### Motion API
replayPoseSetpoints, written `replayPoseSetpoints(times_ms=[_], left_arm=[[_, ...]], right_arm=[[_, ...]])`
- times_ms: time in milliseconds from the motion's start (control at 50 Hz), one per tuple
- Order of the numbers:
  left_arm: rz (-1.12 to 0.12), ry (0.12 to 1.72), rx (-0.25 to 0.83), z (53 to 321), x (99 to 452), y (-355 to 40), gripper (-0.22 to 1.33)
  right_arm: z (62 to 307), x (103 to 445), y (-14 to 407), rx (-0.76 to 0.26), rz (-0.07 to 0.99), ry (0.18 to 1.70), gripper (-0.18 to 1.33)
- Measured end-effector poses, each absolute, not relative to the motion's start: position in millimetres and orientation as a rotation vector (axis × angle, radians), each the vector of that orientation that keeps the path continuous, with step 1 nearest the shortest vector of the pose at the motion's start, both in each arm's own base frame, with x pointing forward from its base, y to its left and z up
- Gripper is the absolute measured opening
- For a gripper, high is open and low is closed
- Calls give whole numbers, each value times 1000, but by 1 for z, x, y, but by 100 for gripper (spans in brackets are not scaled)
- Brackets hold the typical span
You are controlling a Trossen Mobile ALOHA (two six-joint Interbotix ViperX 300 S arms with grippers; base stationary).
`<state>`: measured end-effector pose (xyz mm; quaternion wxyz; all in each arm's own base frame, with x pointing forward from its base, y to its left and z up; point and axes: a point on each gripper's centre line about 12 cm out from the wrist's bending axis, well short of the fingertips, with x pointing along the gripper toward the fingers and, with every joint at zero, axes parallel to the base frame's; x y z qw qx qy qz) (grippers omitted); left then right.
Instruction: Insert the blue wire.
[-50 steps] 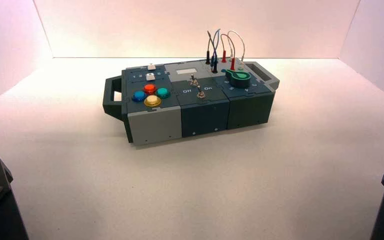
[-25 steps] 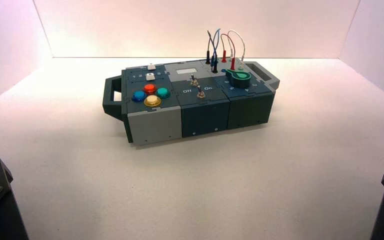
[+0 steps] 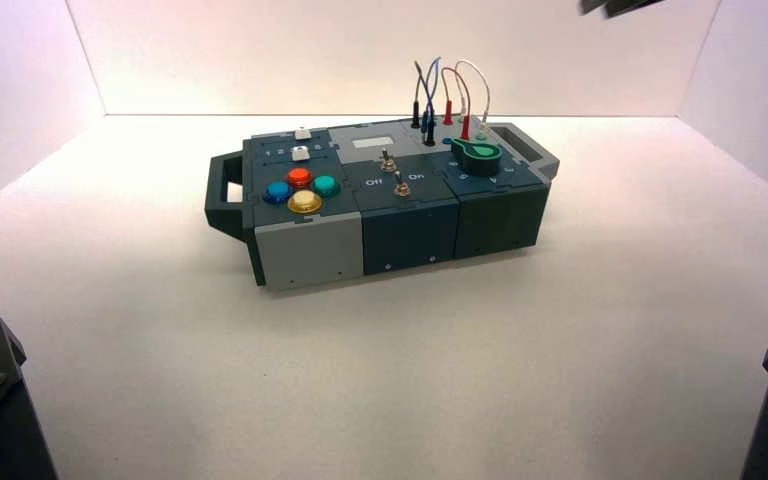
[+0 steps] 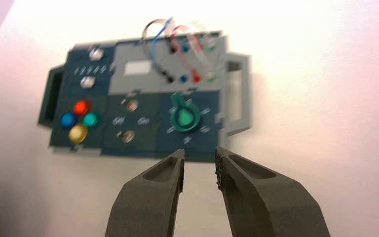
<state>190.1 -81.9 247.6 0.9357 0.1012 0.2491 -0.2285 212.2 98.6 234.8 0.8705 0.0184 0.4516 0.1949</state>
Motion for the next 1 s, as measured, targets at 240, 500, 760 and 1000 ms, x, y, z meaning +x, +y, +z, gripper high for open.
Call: replayPoseSetpoints(times_ms=[240,500,760,1000], left_arm=[[-489,510,213,247,188,-86,-17],[-521,543,244,239,190,-92,-17],[-550,591,265,228,192,-100,-16],[-581,600,288,225,191,-106,-16]], right_arm=[[228,219,120,20,462,921,73],[217,241,132,17,456,960,73],[201,268,163,-21,491,1012,73],[188,294,177,-35,484,1019,73]])
